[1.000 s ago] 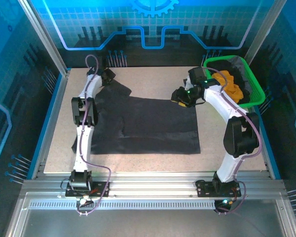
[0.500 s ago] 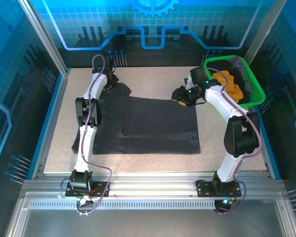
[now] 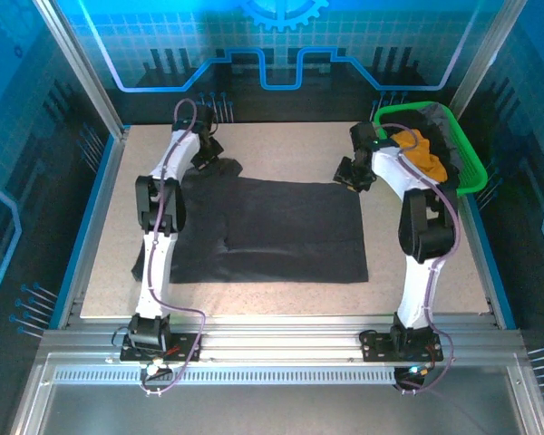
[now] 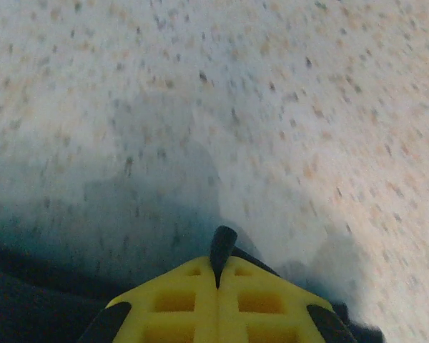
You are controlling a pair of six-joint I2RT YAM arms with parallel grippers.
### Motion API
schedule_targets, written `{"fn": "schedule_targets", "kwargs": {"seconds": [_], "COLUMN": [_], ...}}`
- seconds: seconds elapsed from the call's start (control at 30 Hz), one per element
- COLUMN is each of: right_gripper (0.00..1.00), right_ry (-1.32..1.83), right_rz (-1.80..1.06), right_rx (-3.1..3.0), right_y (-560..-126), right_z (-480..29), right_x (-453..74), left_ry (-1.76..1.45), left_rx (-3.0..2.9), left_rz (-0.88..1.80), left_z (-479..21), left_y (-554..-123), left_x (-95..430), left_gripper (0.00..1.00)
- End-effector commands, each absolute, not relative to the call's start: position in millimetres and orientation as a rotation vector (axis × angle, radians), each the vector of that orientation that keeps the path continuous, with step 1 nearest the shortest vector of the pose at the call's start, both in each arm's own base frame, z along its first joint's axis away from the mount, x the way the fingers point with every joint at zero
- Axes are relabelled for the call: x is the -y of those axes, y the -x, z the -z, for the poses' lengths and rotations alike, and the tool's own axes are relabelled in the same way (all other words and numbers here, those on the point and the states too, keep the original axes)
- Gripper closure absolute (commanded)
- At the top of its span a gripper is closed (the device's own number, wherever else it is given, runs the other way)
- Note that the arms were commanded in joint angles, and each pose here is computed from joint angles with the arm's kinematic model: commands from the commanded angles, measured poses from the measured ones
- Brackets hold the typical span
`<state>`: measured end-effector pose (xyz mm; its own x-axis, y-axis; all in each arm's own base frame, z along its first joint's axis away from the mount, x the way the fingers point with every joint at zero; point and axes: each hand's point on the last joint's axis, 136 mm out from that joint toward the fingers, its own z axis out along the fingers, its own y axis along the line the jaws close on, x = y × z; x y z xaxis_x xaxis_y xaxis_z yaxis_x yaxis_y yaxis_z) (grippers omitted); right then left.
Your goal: Fold and stack the t-shirts
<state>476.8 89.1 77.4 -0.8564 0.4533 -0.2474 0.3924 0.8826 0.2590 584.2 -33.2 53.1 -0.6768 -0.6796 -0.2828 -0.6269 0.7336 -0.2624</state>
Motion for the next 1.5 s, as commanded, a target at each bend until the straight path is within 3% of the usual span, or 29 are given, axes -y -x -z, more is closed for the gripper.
{"fn": "schedule_targets", "kwargs": {"seconds": [0.0,0.4,0.67,0.9,1.2,1.47], "right_gripper": [0.60,0.61,0.75,1.00,1.00,1.00], "right_ry": [-0.742,-0.684,-0.702,-0.629,-0.461,-0.401], "right_rz": [-0.020,-0.039,0.003,0.022,-0.063,-0.056], "right_rx": [-2.741,-2.843,-2.889,-2.837,-2.710,-2.686], "right_y": [-489,-513,-502,-506,-514,-491], "right_z": [-64,-11,1,-26,-89,-107], "right_x": [-50,-52,-48,-44,-57,-60], "left_ry": [1.031,1.010,0.985,0.982,0.980,0.970], "left_rx": [-2.525,-2.526,-2.522,-2.493,-2.462,-2.461], "left_rz": [0.387,0.565,0.550,0.514,0.479,0.371], "left_z": [-96,-119,-135,-156,-186,-207], "left_y": [-577,-554,-550,-535,-490,-425], "left_x": [48,61,52,37,22,6], "left_gripper": [1.00,1.00,1.00,1.00,1.00,1.00]}}
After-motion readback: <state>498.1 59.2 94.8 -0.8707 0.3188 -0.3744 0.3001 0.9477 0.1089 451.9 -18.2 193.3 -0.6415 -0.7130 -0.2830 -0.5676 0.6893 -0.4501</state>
